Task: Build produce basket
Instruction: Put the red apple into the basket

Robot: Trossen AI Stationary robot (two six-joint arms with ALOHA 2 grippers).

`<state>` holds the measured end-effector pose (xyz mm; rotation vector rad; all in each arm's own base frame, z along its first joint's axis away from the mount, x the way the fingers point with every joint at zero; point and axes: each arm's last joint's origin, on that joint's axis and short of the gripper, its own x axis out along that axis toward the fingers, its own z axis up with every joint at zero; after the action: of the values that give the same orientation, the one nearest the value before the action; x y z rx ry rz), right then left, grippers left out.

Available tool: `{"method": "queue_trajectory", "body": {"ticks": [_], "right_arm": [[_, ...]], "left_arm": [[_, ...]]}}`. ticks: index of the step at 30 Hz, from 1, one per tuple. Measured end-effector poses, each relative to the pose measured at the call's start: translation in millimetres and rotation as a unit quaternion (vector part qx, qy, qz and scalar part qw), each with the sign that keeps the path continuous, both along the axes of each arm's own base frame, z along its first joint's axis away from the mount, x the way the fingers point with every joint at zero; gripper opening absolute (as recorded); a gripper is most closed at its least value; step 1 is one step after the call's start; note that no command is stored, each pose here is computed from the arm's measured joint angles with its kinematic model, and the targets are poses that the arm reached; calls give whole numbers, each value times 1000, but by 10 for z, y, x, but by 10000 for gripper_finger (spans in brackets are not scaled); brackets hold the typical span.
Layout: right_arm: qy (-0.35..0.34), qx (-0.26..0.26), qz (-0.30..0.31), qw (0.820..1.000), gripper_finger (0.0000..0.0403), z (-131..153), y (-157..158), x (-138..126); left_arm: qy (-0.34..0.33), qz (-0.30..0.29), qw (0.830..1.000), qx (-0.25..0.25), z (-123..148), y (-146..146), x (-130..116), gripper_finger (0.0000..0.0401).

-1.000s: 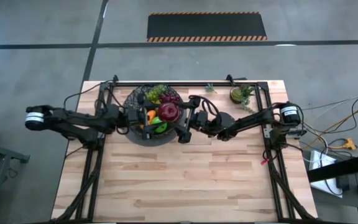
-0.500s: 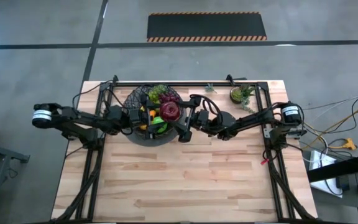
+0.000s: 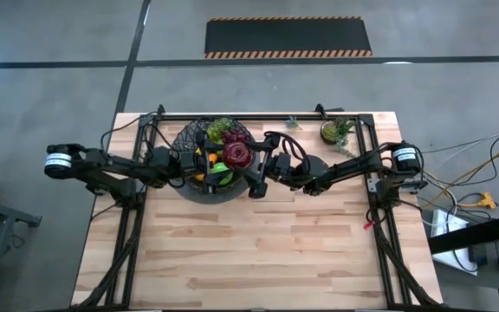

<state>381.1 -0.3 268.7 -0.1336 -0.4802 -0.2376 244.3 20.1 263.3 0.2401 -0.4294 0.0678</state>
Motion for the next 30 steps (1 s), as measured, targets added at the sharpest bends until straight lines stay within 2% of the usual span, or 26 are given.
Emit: {"method": "queue_trajectory", "body": {"ticks": [5, 15, 30], "right_arm": [[0, 7, 1, 1000, 316, -4, -5, 2], [7, 3, 0, 1000, 315, -21, -4, 10], [11, 2, -1, 1000, 315, -42, -12, 16]], "left_arm": [[1, 4, 1000, -23, -7, 6, -1, 294], [14, 9, 999, -30, -47, 10, 3, 340], [19, 29, 999, -19, -159, 0, -229, 343]]}}
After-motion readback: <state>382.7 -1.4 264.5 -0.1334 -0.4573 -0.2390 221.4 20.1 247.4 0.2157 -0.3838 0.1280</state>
